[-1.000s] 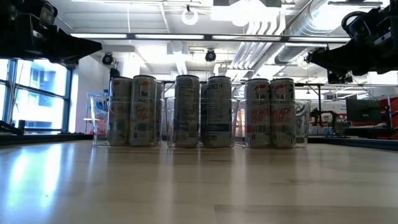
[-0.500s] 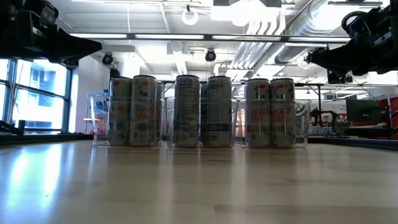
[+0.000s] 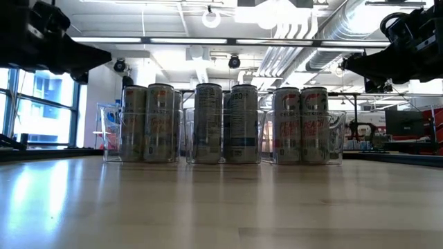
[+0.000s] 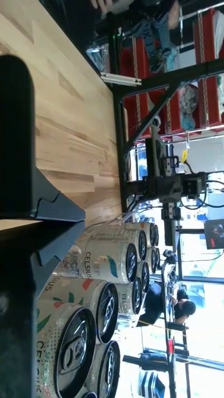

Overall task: Sort soda cans
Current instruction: Return to Home Position

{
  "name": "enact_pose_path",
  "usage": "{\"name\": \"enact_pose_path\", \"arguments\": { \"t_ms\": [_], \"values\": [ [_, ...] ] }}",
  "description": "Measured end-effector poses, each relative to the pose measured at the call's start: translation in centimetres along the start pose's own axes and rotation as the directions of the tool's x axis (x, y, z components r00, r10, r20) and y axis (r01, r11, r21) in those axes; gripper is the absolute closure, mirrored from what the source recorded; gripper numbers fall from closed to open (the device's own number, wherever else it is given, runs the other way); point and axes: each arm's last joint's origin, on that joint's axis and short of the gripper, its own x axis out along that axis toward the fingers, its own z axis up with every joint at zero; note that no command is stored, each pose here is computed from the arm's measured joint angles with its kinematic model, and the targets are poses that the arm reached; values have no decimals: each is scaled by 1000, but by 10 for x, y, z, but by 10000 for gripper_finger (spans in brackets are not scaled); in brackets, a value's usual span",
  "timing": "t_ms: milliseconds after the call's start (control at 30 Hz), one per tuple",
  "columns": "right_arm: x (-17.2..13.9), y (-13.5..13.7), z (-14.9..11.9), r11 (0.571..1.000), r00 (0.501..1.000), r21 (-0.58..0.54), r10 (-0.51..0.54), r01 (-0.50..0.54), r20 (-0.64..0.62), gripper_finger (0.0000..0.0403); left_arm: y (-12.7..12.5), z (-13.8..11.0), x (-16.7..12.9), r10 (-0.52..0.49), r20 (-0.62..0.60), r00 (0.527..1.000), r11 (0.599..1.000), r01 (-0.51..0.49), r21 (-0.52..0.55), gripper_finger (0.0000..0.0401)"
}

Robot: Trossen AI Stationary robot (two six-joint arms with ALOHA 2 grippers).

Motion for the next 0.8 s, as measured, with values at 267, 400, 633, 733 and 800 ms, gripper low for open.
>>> {"name": "enact_pose_path", "arguments": {
  "t_ms": [267, 400, 633, 733, 800],
  "values": [
    [0, 0, 0, 1000, 1000, 0, 0, 0, 0, 402, -8, -8, 2, -259, -96, 961, 965, 262, 21, 401],
    [0, 0, 0, 1000, 1000, 0, 0, 0, 0, 402, -8, -9, 3, -243, -108, 964, 969, 246, 15, 401],
    [0, 0, 0, 1000, 1000, 0, 0, 0, 0, 402, -8, -9, 3, -243, -108, 964, 969, 246, 15, 401],
    [0, 0, 0, 1000, 1000, 0, -1, 1, 0, 402, -8, -9, 3, -241, -110, 964, 970, 244, 15, 401],
    [0, 0, 0, 1000, 1000, 0, -1, 1, 0, 402, -8, -9, 3, -240, -110, 964, 970, 244, 15, 401]
  ]
}}
